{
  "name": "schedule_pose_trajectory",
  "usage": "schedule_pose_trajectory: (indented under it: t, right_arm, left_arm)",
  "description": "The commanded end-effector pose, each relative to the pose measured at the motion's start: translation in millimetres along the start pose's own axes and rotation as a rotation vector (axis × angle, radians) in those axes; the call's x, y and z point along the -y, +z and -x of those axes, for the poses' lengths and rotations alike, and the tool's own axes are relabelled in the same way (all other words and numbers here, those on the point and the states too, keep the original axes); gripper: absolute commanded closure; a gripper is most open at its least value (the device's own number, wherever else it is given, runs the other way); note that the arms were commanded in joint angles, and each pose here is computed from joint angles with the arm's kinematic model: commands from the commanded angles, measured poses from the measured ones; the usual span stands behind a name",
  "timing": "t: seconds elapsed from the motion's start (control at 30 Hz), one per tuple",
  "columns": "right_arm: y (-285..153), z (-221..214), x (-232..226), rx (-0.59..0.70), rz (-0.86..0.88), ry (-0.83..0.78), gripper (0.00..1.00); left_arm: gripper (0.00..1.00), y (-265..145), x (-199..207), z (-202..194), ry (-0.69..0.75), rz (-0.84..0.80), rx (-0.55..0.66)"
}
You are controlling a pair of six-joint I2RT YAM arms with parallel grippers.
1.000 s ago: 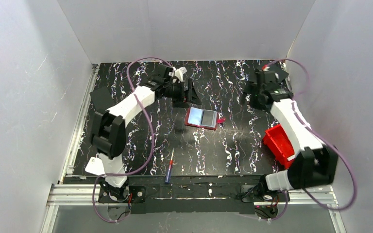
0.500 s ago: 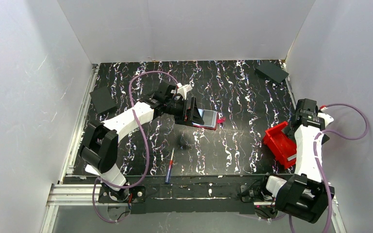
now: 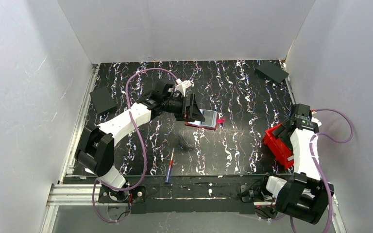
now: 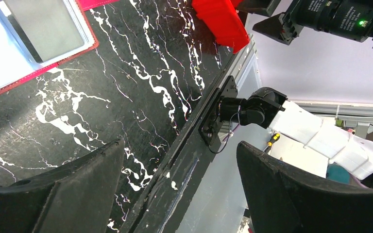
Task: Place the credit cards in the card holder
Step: Move the storage box to the center of the board.
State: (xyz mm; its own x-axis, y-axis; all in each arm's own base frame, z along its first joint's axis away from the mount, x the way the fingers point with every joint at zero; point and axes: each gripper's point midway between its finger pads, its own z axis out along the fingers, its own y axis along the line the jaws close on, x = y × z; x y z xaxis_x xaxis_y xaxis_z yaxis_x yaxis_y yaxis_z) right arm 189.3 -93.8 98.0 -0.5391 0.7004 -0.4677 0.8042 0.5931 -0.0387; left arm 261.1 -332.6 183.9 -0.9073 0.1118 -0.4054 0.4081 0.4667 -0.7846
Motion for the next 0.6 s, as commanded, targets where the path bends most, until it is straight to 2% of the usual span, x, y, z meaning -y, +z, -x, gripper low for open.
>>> schedule_pose_trajectory:
  t: [0.0, 0.07, 0.17, 0.27, 0.57]
  right_arm:
    - [7, -7, -33, -0.012, 0.145, 0.048, 0.10]
    - [13, -15, -45, -0.036, 0.167, 0.051, 0.16]
    - [13, -14, -59, 0.000, 0.155, 0.017, 0.19]
    - [17, -13, -71, 0.001, 0.176, 0.019, 0.29]
    - [15, -4, -98, 0.006, 0.255, 0.115, 0.30]
  left_arm:
    - [0.16, -10, 15, 2, 0.039, -0.042, 0.013]
    - [0.16, -8, 14, 1, 0.034, -0.042, 0.009]
    - [0.16, -7, 11, 0, 0.030, -0.037, 0.001]
    - [0.16, -6, 8, 0, 0.031, -0.029, -0.002]
    - [0.16, 0, 1, -3, 0.014, -0.022, -0.022]
